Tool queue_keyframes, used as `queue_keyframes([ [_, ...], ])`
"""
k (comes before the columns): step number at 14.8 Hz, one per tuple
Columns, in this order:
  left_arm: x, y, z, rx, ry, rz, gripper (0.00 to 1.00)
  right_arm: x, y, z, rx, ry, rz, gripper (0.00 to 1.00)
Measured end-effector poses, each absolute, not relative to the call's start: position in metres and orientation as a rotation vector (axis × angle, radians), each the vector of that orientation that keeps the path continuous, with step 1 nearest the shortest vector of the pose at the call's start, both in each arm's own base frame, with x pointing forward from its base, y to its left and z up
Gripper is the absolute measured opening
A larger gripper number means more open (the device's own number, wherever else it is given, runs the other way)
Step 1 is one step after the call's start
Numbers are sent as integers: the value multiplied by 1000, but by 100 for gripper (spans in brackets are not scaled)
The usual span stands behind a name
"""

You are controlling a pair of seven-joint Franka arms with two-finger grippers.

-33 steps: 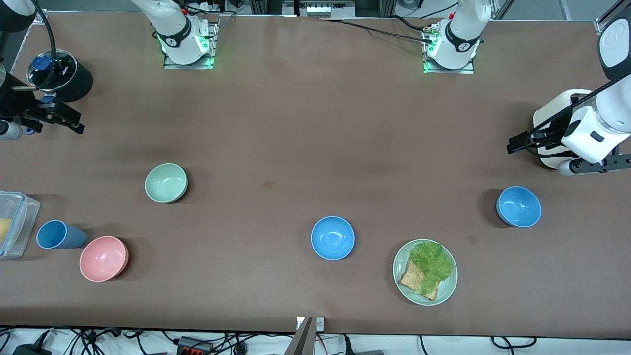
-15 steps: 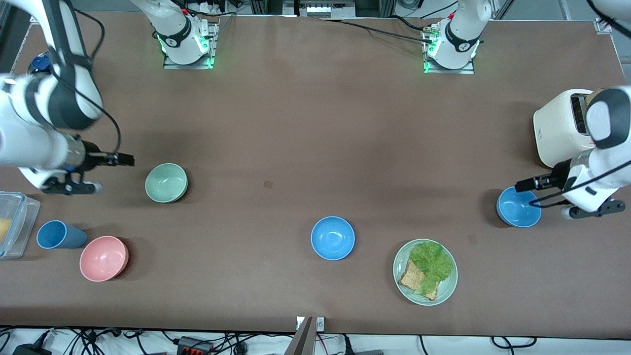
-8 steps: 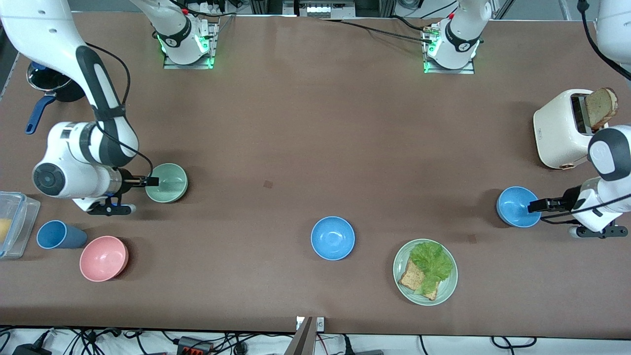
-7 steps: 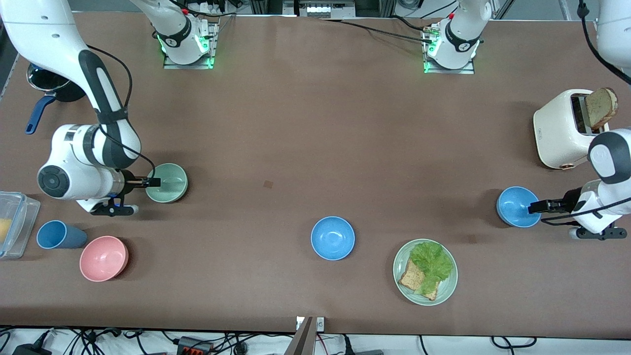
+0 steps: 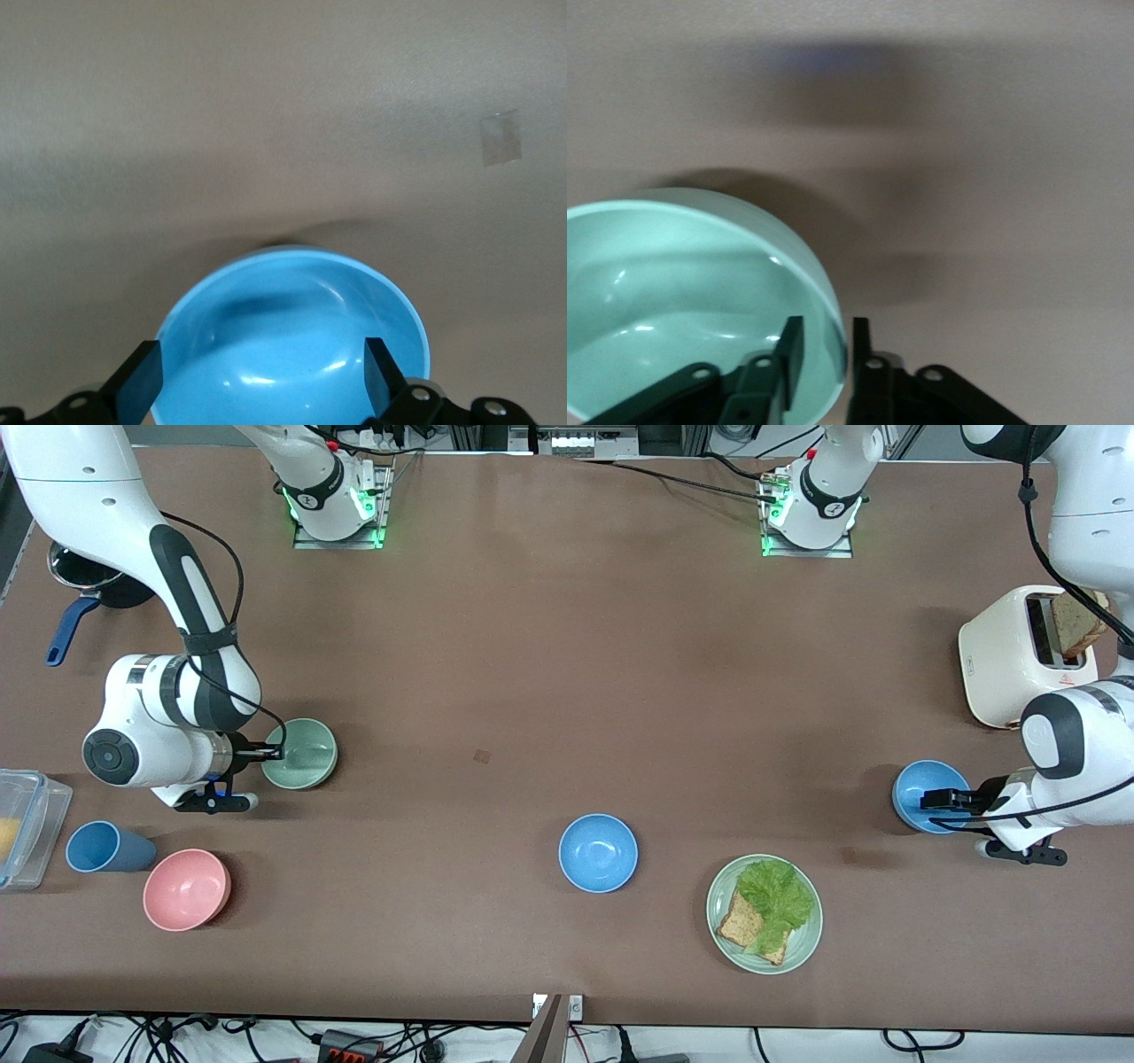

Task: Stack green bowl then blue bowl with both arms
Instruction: 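Slide the green bowl to the table center with the right gripper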

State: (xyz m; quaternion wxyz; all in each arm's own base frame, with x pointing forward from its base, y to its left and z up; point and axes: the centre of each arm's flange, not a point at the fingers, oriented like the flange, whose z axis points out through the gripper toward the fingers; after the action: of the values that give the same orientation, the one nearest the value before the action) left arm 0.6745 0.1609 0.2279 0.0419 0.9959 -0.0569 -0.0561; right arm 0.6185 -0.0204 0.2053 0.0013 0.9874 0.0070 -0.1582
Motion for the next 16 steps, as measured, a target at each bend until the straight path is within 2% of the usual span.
queue_keyframes([
  [2,677,162,232,3050,-193,-158,100,622,-7,215,3105,57,-504,4],
  [5,675,172,233,3050,-207,-153,100,625,37,243,3117,169,-547,4],
  [9,669,192,229,3041,-242,-156,97,616,163,278,3148,444,-534,4],
  [10,668,197,228,3042,-231,-158,90,608,196,283,3148,468,-528,4],
  [16,659,212,213,3037,-123,-198,84,538,371,284,3139,357,-456,4],
])
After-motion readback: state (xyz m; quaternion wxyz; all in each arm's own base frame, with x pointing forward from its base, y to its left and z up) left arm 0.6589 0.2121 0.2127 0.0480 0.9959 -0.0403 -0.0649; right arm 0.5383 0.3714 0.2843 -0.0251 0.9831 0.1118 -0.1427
